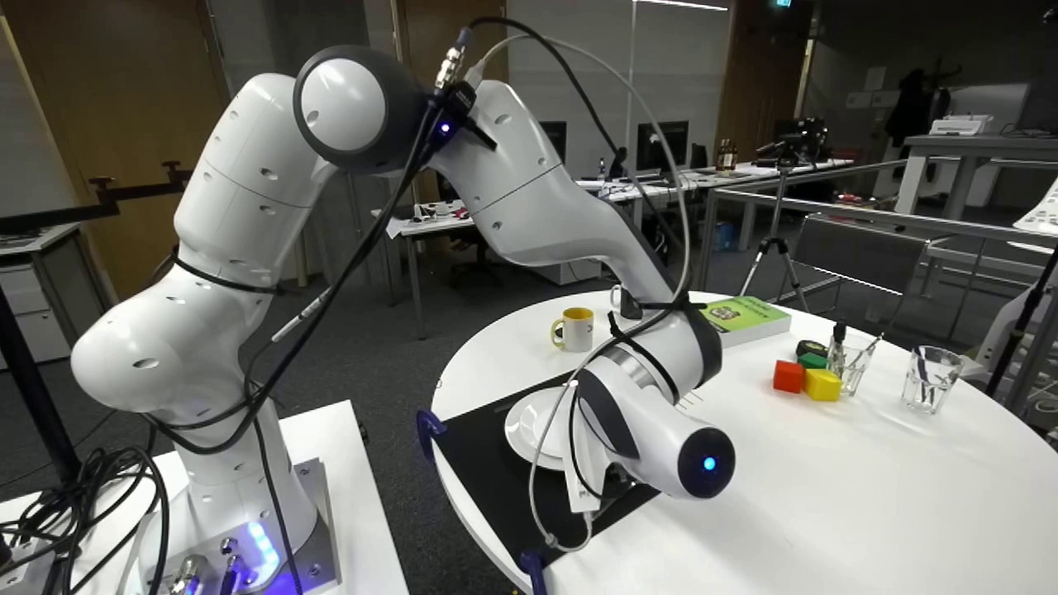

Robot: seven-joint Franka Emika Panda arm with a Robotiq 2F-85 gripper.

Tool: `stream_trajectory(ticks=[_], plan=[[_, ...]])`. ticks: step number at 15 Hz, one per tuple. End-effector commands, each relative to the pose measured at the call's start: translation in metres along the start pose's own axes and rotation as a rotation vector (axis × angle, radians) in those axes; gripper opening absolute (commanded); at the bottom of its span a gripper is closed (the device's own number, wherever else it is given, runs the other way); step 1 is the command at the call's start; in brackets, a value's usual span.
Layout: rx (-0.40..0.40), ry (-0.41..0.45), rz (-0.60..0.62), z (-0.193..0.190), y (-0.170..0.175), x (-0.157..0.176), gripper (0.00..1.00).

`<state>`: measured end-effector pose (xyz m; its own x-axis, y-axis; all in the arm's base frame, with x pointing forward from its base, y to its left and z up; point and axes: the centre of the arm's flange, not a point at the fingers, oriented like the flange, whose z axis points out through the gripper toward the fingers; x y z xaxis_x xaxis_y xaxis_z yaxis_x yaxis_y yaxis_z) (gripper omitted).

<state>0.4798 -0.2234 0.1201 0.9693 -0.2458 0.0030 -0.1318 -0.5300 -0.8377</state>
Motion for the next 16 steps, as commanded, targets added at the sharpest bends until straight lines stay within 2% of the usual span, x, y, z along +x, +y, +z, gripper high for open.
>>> stream_trajectory(ticks=[1,8,16], plan=[[0.002,0.029,-0.046,-0.015,-0.029,-0.003,1.00],[-0.047,0.062,-0.135,-0.040,-0.070,0.000,1.00],[-0.249,0.034,-0.303,-0.080,-0.134,-0.021,1.00]])
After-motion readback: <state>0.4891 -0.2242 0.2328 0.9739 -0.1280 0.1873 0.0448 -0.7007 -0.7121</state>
